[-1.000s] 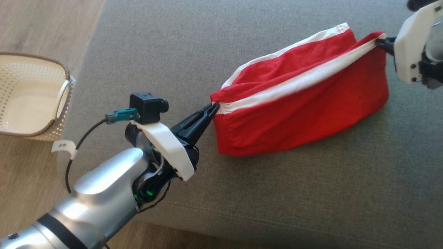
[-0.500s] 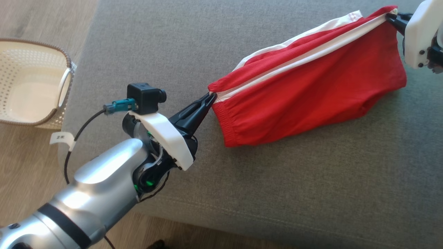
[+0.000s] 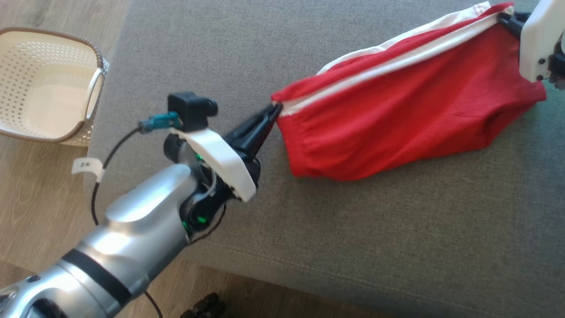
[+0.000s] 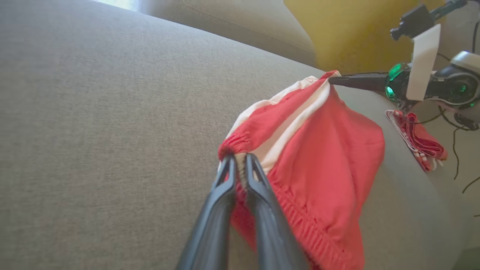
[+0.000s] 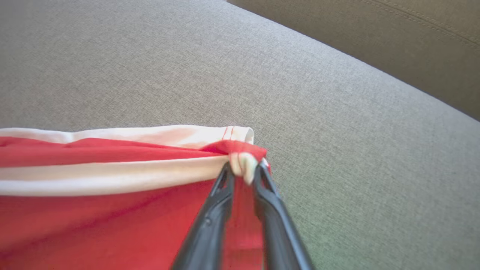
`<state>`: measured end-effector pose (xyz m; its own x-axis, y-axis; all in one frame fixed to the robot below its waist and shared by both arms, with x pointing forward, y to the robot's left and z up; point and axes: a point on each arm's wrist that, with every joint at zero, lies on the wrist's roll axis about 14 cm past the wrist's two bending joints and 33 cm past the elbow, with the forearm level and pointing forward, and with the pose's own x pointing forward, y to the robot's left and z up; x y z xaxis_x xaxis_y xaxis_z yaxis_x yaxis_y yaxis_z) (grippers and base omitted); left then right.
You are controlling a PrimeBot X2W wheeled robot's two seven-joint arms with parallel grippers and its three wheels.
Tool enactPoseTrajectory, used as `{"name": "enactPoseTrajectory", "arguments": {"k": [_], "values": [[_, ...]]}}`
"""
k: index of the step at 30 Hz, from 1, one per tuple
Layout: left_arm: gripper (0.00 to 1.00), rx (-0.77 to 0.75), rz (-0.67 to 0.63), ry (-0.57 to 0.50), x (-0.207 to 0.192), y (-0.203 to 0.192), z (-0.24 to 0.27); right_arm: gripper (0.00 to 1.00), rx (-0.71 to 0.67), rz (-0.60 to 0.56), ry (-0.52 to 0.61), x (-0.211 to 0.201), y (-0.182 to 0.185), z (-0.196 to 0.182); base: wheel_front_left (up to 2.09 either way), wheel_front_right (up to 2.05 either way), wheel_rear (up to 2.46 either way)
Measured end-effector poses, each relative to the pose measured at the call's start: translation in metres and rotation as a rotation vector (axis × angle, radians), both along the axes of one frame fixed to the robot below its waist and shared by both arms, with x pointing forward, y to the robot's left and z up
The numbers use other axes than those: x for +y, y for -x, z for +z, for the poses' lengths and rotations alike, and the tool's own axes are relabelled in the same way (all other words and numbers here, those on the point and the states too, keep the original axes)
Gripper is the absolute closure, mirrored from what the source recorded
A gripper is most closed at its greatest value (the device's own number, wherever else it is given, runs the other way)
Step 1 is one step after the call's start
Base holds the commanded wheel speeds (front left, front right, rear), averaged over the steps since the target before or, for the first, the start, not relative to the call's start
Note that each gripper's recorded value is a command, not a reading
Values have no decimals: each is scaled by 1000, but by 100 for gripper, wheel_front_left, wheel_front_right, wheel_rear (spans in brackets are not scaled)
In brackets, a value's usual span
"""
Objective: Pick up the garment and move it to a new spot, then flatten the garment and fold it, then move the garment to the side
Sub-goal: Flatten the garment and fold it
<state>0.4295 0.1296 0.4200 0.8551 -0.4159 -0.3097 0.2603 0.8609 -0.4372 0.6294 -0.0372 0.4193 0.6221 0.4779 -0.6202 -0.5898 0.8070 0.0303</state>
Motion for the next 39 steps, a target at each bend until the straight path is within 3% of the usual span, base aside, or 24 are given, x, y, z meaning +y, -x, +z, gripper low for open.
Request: {"name": "enactPoseTrajectory", "arguments": {"k": [10, 19, 22, 29, 34, 39], "values": [[0, -110, 184, -26, 38, -39, 25, 0, -119, -70, -37, -12, -18, 18, 0, 0, 0], [0, -268, 380, -36, 69, -39, 66, 0, -363, -125, -230, -10, -16, 77, 0, 0, 0], [0, -323, 456, 36, 72, -34, 84, 0, -441, -158, -298, -16, -7, 96, 0, 0, 0], [0, -423, 446, -21, 59, -7, 105, 0, -527, -202, -305, -44, 28, 118, 0, 0, 0], [0, -408, 454, -22, 52, 24, 97, 0, -661, -199, -332, -58, 59, 157, 0, 0, 0], [0, -379, 456, -26, 46, 46, 85, 0, -728, -221, -311, -73, 104, 152, 0, 0, 0]]}}
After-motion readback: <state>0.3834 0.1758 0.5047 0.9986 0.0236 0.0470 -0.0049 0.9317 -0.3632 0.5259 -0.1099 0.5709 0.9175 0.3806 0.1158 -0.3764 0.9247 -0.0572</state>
